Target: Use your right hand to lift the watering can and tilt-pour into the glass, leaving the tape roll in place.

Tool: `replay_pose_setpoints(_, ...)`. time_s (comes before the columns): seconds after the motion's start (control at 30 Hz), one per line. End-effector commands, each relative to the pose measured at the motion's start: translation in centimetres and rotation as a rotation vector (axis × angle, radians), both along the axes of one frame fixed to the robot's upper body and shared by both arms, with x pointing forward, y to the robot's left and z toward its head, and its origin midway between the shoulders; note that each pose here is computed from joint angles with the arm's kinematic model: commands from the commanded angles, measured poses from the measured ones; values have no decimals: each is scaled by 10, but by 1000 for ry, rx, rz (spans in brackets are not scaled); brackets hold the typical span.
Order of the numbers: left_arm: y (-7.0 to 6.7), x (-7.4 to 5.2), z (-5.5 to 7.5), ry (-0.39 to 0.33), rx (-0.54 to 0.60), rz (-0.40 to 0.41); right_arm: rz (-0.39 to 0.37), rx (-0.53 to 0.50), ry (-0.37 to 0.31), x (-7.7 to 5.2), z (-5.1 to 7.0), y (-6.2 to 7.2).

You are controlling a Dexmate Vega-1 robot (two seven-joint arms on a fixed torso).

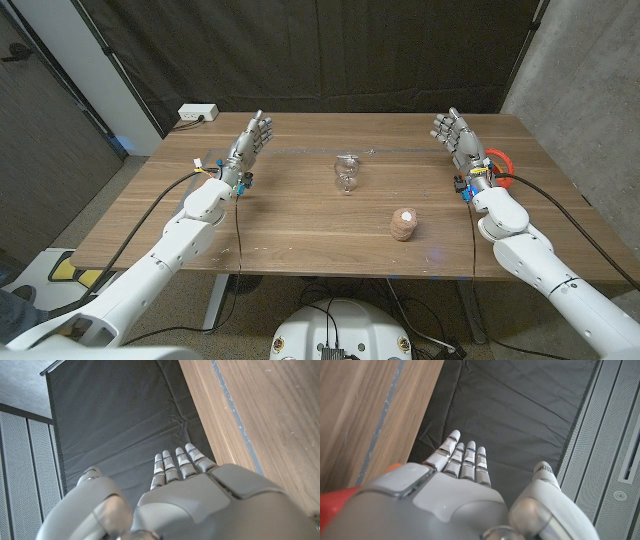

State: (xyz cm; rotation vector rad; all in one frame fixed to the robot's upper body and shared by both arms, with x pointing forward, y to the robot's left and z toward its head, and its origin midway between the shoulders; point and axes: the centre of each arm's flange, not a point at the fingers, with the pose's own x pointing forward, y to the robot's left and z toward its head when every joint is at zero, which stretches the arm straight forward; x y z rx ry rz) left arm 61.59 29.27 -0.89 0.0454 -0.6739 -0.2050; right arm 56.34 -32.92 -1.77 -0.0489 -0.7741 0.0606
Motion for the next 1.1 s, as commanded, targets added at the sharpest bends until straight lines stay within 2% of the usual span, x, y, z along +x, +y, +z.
replay_pose_setpoints(0.03, 1, 3, 2, -17, 7, 1, -114, -34, -25, -28, 10, -19)
replay_pose_setpoints(0.33, 2, 0, 8, -16, 57, 0, -210, -60, -22, -52, 16, -39)
replay_pose_setpoints(0.63, 2, -4, 8, -16, 64, 5, -311, -70, -10, -67, 18, -64)
replay_pose_setpoints(1.1, 2, -12, 7, -32, 57, 8, -474, -101, 28, -70, 21, -89)
